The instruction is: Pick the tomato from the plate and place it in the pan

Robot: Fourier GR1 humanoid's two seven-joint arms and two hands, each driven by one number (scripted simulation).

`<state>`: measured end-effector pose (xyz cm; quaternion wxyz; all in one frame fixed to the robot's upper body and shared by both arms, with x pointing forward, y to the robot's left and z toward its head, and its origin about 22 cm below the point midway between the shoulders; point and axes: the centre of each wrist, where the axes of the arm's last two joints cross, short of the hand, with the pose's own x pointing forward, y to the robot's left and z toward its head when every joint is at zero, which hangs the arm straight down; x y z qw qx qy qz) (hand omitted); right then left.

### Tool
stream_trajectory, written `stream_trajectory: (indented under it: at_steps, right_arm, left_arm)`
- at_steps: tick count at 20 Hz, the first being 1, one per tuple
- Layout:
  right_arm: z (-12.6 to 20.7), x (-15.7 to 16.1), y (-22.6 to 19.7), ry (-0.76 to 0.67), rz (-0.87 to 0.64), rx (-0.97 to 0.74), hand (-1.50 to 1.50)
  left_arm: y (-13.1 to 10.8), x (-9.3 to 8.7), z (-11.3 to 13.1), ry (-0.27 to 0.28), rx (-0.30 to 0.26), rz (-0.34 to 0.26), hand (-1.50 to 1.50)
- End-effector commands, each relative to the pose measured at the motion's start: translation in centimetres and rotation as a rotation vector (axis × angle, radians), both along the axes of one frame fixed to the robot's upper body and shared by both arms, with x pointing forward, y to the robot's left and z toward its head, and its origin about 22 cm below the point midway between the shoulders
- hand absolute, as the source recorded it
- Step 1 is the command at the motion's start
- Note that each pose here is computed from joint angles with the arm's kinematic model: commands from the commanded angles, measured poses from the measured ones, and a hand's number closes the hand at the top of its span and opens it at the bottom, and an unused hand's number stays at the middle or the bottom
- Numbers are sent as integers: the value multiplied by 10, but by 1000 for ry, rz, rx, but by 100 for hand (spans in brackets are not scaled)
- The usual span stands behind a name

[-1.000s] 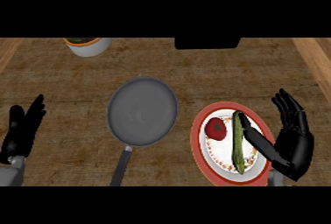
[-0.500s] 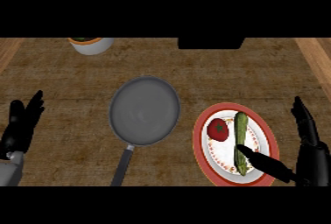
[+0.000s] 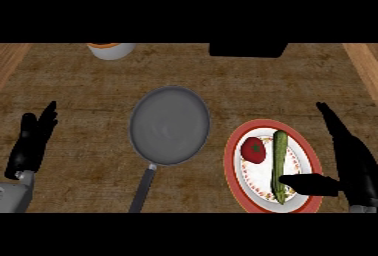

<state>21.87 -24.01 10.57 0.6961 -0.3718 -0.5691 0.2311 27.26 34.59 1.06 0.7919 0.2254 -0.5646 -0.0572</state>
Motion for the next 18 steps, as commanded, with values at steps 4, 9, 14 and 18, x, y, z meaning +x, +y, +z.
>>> stream_trajectory:
  at_steps: [4, 9, 14, 18]
  right_arm:
    - [37, 39, 52, 256, 0, -199, -150]
    - [18, 44, 78, 374, 24, -182, -150]
    - [6, 41, 90, 412, 31, -211, -150]
    - [-13, 64, 112, 413, -17, -262, -150]
  left_arm:
    - [-7, 2, 4, 1, -8, 10, 0]
    - [4, 1, 12, -26, 6, 15, 0]
    - [3, 3, -7, 10, -2, 40, 0]
    - [3, -1, 8, 12, -12, 15, 0]
